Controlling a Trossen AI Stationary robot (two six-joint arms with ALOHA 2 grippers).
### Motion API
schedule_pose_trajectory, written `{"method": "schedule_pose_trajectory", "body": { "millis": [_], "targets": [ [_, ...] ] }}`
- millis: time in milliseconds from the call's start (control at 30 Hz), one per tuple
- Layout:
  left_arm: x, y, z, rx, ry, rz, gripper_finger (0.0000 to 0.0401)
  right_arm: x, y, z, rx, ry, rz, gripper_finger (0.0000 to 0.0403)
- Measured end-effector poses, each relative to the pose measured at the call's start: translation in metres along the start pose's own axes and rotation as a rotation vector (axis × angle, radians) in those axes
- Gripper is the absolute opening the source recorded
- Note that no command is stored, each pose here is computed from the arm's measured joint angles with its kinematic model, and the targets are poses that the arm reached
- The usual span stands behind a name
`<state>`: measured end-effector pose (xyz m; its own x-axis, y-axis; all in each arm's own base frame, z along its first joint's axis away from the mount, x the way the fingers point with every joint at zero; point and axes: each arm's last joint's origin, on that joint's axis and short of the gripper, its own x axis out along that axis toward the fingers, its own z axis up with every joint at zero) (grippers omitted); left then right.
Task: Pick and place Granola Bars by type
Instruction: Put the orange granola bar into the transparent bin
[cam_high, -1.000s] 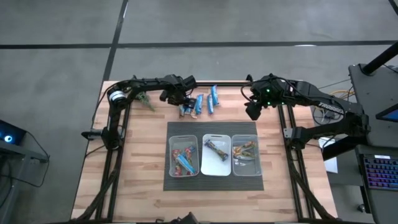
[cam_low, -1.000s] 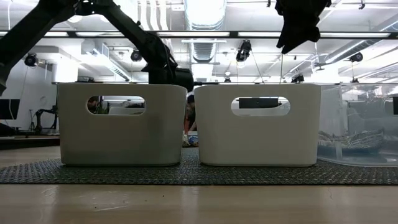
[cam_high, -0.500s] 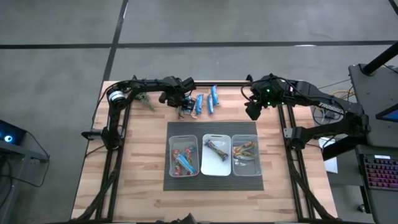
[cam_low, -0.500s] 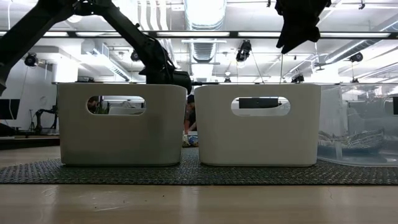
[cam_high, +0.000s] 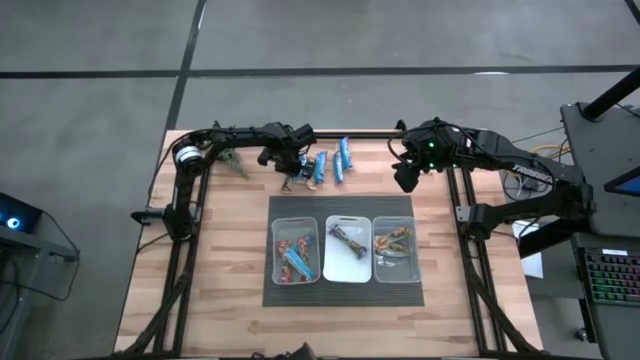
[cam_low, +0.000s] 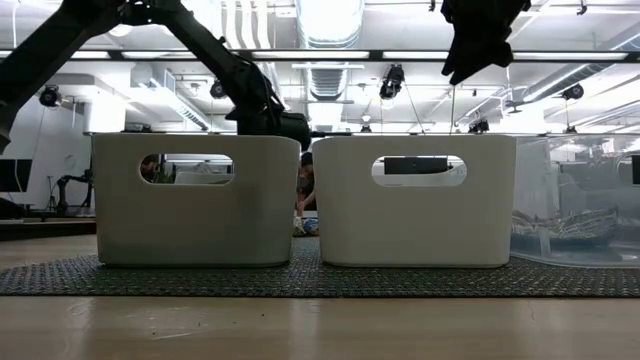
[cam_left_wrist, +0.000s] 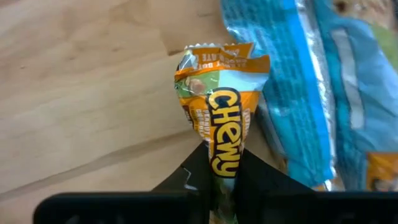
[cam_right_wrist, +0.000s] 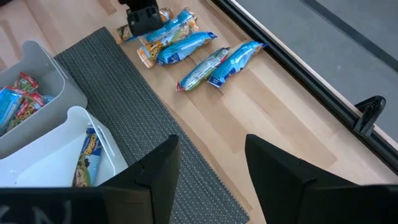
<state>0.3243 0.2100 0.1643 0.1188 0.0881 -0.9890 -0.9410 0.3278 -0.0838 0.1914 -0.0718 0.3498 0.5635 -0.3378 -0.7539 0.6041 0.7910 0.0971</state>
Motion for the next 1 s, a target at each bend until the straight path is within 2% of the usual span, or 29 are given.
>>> {"method": "schedule_pose_trajectory", "body": {
  "millis": [200, 433, 733, 1000],
  "targets": [
    [-0.019, -0.003, 0.004, 0.052, 0.014, 0.009, 0.0026, 0.000, 0.000, 0.000, 0.000, -0.001, 0.000, 0.0171],
    [-0.062, -0.006, 0.009, 0.091, -0.025, -0.020, 0.0026, 0.000, 0.000, 0.000, 0.000, -0.004, 0.001, 0.0171],
    [-0.130, -0.032, 0.000, 0.187, -0.156, -0.232, 0.0025, 0.000, 0.000, 0.000, -0.021, -0.006, 0.001, 0.0171],
    [-0.177, -0.079, -0.025, 0.338, -0.259, -0.493, 0.0025, -0.004, -0.001, 0.000, -0.021, -0.017, 0.004, 0.0171]
  ]
}}
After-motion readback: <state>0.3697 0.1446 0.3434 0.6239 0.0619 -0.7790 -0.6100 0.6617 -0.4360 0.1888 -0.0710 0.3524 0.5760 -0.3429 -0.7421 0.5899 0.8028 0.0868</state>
